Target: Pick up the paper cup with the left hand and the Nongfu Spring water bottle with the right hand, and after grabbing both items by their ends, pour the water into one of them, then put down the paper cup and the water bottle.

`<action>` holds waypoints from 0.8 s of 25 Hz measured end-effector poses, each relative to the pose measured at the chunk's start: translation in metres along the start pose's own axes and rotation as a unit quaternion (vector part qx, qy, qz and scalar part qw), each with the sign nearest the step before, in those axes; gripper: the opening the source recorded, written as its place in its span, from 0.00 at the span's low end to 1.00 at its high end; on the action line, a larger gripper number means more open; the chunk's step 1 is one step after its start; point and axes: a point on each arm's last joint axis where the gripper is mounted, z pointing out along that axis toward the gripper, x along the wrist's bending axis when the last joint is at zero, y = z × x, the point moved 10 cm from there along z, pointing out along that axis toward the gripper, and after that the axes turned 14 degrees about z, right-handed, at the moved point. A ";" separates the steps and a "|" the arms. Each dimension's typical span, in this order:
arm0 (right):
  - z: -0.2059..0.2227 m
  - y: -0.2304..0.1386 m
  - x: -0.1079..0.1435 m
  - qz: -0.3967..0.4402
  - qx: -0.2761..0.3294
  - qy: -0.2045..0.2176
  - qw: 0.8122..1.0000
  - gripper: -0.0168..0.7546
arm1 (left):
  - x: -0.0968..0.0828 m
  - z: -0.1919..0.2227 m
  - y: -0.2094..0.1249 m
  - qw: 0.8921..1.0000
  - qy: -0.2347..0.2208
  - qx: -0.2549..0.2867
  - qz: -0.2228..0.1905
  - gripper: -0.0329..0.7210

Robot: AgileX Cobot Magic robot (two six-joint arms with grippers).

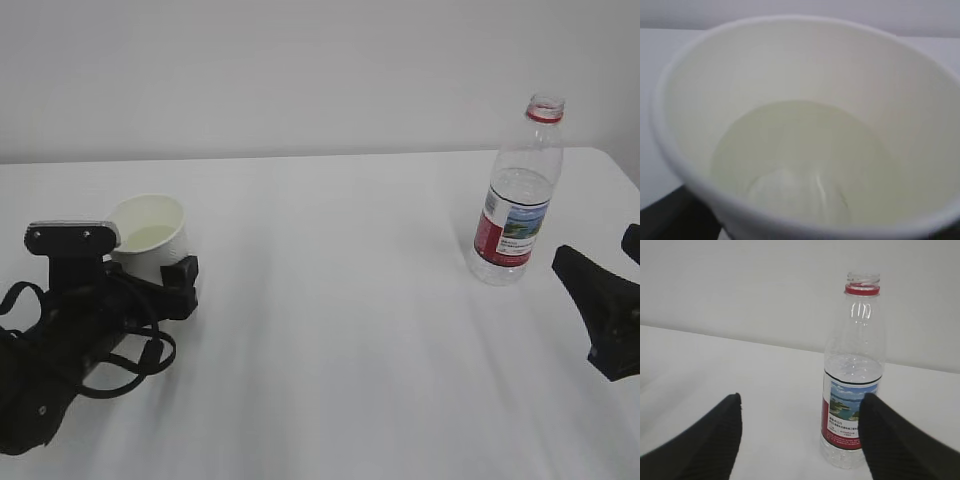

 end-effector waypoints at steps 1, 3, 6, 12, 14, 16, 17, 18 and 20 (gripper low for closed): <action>0.000 0.000 0.000 0.000 0.000 0.000 1.000 0.74 | 0.000 -0.002 -0.003 1.000 -0.003 0.005 0.003 0.96; 0.000 0.000 0.000 0.000 0.000 0.000 1.000 0.74 | -0.002 -0.007 -0.009 1.000 -0.010 0.014 0.009 0.96; 0.000 0.000 0.000 0.000 0.000 0.000 1.000 0.74 | -0.003 -0.011 -0.015 0.999 -0.019 0.023 0.016 0.96; 0.000 0.000 0.000 0.000 0.000 0.000 1.000 0.74 | -0.003 -0.018 -0.019 0.999 -0.024 0.031 0.020 0.96; 0.000 0.000 0.000 0.000 0.000 0.000 1.000 0.74 | -0.003 -0.021 -0.014 0.999 -0.025 0.025 0.019 0.96; 0.000 0.000 0.000 0.000 0.000 0.000 1.000 0.74 | -0.002 -0.023 -0.009 0.999 -0.026 0.019 0.017 0.96; 0.000 0.000 0.000 0.000 0.000 0.000 1.000 0.74 | -0.003 -0.024 -0.007 0.999 -0.028 0.017 0.018 0.96; 0.000 0.000 0.000 0.000 0.000 0.000 1.000 0.74 | -0.003 -0.026 -0.007 0.999 -0.030 0.018 0.018 0.96; 0.000 0.000 0.000 0.000 0.000 0.000 1.000 0.74 | -0.001 -0.033 -0.011 0.999 -0.031 0.025 0.011 0.96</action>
